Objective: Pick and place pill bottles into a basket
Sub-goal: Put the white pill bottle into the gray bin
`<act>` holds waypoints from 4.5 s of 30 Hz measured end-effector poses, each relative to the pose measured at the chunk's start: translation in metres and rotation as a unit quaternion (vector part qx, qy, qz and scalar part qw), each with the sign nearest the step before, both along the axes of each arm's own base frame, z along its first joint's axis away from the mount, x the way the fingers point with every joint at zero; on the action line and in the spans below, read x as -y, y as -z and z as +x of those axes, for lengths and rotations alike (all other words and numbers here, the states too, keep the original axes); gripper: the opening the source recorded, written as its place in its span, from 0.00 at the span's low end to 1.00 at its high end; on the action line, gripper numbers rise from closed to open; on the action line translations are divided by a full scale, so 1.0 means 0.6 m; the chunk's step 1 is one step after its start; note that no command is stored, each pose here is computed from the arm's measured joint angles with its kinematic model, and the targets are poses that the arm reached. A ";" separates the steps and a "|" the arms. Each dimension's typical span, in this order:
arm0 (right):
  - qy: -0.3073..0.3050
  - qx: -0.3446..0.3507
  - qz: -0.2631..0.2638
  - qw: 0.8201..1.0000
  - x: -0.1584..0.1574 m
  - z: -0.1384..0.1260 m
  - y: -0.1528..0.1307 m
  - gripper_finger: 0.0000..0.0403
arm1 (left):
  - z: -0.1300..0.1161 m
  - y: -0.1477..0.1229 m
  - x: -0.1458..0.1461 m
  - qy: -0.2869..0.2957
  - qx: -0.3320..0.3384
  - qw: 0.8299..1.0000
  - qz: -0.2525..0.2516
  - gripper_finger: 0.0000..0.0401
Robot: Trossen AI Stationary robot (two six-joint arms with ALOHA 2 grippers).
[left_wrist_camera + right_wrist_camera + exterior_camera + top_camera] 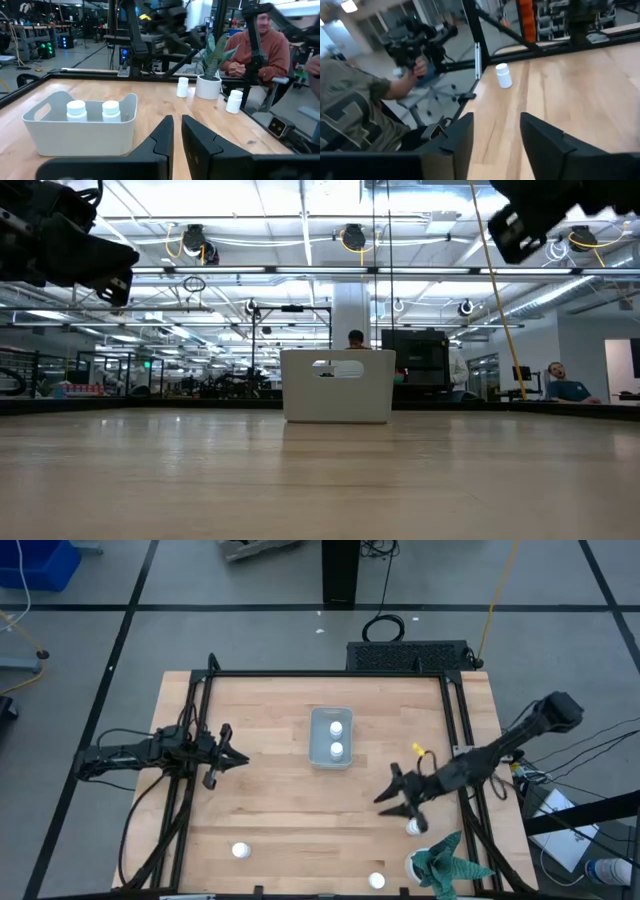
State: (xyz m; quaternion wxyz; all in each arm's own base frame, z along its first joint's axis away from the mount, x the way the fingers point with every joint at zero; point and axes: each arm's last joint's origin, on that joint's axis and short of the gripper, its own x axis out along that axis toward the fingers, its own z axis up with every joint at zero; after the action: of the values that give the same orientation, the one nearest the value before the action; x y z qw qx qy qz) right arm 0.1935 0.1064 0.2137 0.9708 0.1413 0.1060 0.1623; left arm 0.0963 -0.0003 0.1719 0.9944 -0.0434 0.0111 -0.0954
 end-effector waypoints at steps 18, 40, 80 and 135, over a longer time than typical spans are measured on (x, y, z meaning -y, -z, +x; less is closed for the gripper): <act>0.267 -0.483 0.017 0.834 -0.020 0.016 -0.097 0.60 | 0.000 0.000 0.000 -0.004 0.000 1.000 -0.001 0.10; 0.385 -0.611 0.203 0.661 -0.049 -0.025 -0.069 0.58 | 0.000 0.000 0.000 -0.004 0.000 1.000 -0.001 0.10; 0.364 -0.653 0.182 0.639 -0.092 0.001 0.031 0.58 | 0.000 0.000 0.000 -0.004 -0.001 1.000 -0.001 0.10; 0.468 -0.159 -0.146 0.857 0.013 0.017 -0.093 0.39 | 0.000 0.000 0.000 -0.004 -0.001 1.000 -0.001 0.10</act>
State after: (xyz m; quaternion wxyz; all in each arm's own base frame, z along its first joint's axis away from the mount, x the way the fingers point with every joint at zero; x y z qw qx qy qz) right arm 0.2038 0.0984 0.2693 0.9115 0.0543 0.2029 -0.3536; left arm 0.0965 0.0000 0.1717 0.9948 -0.0445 0.0116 -0.0910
